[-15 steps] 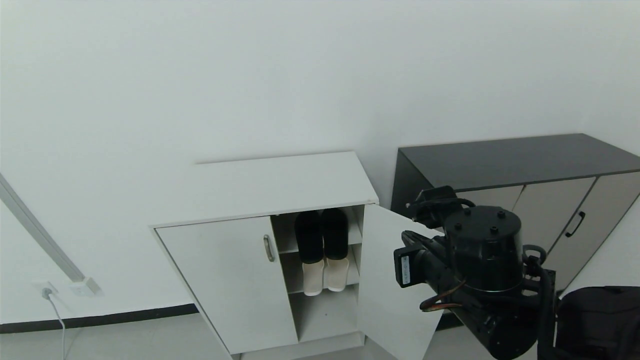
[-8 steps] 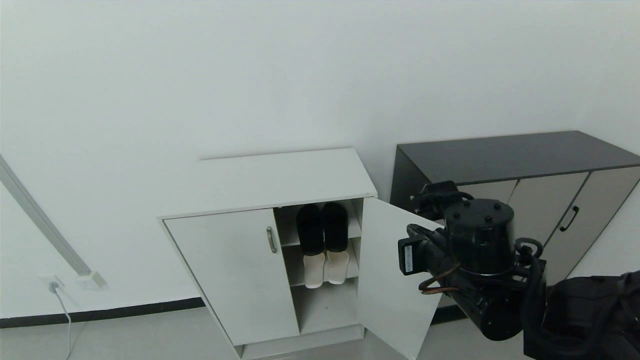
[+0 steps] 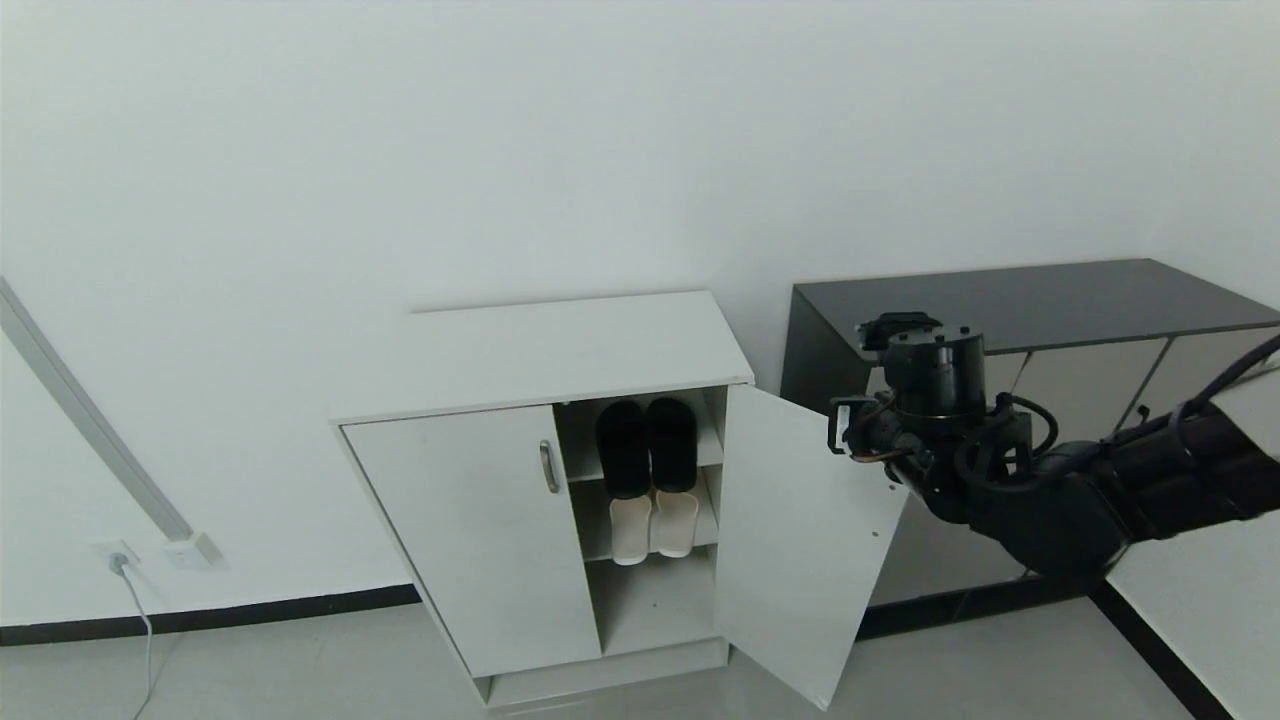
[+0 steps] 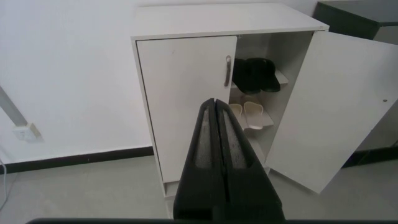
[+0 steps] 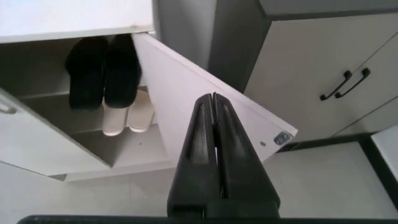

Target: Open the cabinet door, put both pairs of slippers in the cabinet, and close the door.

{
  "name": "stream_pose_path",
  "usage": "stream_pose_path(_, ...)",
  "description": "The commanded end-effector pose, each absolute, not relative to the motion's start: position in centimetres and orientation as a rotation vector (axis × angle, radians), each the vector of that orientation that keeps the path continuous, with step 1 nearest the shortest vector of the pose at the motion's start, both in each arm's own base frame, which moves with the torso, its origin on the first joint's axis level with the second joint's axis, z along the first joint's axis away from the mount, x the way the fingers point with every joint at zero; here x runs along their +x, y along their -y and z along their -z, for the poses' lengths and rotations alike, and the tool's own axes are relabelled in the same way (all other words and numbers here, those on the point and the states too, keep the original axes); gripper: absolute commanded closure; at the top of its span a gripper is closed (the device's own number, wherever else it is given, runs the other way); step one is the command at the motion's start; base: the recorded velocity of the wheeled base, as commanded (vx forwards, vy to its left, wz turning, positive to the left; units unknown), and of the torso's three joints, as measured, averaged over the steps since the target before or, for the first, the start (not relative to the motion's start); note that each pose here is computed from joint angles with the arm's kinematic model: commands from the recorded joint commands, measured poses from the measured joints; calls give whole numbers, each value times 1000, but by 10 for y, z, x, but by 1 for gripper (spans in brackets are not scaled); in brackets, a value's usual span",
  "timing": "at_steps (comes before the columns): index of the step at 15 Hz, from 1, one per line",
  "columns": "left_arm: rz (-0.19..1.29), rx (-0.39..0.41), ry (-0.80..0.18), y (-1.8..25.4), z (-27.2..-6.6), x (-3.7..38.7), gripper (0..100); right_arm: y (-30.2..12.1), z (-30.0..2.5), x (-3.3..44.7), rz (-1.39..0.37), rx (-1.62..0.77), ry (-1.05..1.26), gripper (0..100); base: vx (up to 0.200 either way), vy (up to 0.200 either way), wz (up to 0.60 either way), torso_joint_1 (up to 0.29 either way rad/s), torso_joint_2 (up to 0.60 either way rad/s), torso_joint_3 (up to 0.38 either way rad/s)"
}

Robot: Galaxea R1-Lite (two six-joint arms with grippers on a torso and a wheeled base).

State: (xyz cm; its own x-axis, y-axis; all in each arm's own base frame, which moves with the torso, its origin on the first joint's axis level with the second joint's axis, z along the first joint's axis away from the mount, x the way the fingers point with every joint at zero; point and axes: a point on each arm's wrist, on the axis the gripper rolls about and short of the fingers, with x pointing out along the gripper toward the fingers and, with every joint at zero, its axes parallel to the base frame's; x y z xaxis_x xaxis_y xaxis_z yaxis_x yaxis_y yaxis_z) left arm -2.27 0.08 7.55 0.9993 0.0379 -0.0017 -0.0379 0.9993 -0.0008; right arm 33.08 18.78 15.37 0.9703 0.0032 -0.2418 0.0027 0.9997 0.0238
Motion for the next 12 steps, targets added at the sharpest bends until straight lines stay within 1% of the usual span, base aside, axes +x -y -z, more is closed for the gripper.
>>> stream_pose_path(1, -38, -2, -2, -1, -76, -23, 100, -169, -125, 377, 55, 45, -296, 100, 0, 0, 0, 0, 0, 0)
stream_pose_path(5, -38, -3, -1, -1, -76, -23, 100, -150, -108, 404, 92, 66, -312, 100, 0, 0, 0, 0, 0, 0)
stream_pose_path(8, -38, -3, -1, -1, -76, -23, 100, -148, -97, 414, 99, 69, -327, 100, 0, 0, 0, 0, 0, 0)
stream_pose_path(12, -38, -5, -1, -1, -76, -23, 100, -143, -89, 419, 105, 67, -342, 100, 0, 0, 0, 0, 0, 0)
